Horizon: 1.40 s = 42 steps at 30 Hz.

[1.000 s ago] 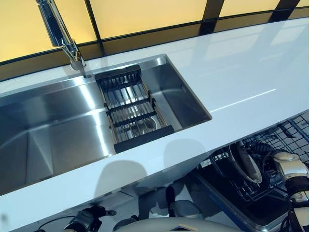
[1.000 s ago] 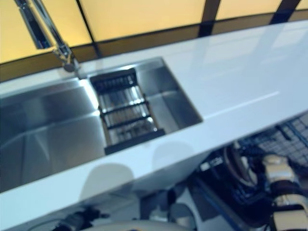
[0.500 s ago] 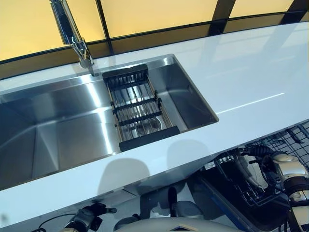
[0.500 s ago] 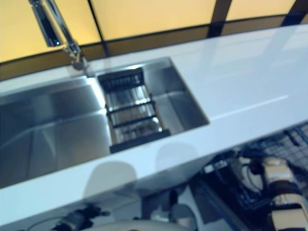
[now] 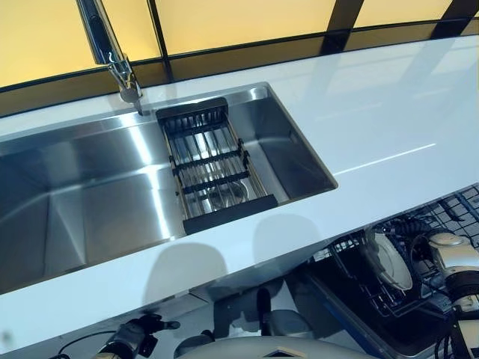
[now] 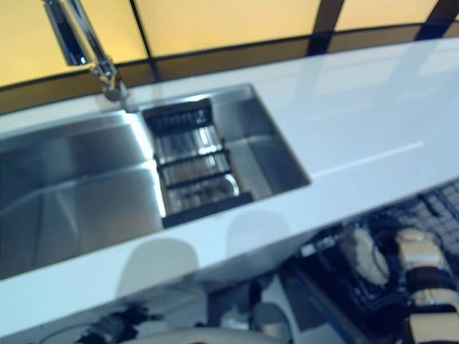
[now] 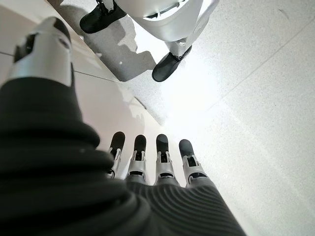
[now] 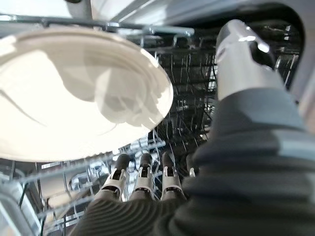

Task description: Take plates into dishwasher

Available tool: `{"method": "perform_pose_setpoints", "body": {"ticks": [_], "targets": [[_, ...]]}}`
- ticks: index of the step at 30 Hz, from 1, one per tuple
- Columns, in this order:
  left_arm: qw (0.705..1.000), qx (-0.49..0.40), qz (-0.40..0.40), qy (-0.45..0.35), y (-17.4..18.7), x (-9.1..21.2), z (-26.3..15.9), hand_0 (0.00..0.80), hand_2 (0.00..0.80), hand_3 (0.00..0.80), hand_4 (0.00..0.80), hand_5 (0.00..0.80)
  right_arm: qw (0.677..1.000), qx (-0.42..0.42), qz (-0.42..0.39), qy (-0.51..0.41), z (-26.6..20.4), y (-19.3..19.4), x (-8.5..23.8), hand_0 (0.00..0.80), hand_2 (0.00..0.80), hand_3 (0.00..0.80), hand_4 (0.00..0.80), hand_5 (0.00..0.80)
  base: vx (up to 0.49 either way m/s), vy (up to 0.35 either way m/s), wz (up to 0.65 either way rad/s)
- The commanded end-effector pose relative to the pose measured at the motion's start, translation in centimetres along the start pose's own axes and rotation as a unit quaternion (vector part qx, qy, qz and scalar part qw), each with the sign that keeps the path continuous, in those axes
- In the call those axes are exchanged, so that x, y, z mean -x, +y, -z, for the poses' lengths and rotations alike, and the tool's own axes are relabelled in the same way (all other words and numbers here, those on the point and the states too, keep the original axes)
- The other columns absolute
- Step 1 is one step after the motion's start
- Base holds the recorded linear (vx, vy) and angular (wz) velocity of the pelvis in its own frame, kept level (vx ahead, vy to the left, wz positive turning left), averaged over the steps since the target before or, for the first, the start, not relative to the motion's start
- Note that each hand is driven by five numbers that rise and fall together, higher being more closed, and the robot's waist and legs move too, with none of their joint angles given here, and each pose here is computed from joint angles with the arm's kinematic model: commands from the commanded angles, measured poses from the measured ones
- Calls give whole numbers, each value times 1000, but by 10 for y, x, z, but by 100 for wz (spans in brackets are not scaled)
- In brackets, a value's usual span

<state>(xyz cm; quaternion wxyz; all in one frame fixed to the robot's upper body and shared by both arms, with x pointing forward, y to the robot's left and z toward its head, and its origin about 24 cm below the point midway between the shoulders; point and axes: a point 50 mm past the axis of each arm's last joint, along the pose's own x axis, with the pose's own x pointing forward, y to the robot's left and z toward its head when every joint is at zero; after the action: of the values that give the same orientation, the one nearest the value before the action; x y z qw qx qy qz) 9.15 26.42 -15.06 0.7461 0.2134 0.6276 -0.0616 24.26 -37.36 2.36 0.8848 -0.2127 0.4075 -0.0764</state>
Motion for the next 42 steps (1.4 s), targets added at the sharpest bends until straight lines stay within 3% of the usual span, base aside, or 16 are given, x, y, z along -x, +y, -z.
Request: {"method": "perform_pose_setpoints", "body": {"ticks": [1,5,13,18,26,34,42], "targets": [[998,42,-45,-18,25,2,-15,0,0,0,0,0,998,16,50,-25,-15,-30,13,0,0,0,0,0,-16,100,-2],[997,60,-52,14,23,1,-1,0,0,0,0,0,996,5,87,-25,-9,-55,26,0,0,0,0,0,-1,127,-4],[992,-6,-69,102,34,5,24,0,0,0,0,0,988,-35,147,-18,9,-97,54,0,0,0,0,0,36,36,-17],[984,31,-85,150,47,11,47,0,0,0,0,0,977,-87,188,-43,9,-118,66,0,0,0,0,0,-311,-23,-42],[976,65,-116,173,71,22,70,0,0,0,0,0,956,-179,232,2,41,-120,63,0,0,0,0,0,-351,-331,-32],[976,82,-173,107,110,29,31,0,0,0,0,0,949,-232,213,15,68,-93,52,0,0,0,0,0,-358,-355,6],[973,129,-140,129,63,18,69,0,0,0,0,0,953,-227,203,-1,43,-96,50,0,0,0,0,0,-253,-106,-11]]}}
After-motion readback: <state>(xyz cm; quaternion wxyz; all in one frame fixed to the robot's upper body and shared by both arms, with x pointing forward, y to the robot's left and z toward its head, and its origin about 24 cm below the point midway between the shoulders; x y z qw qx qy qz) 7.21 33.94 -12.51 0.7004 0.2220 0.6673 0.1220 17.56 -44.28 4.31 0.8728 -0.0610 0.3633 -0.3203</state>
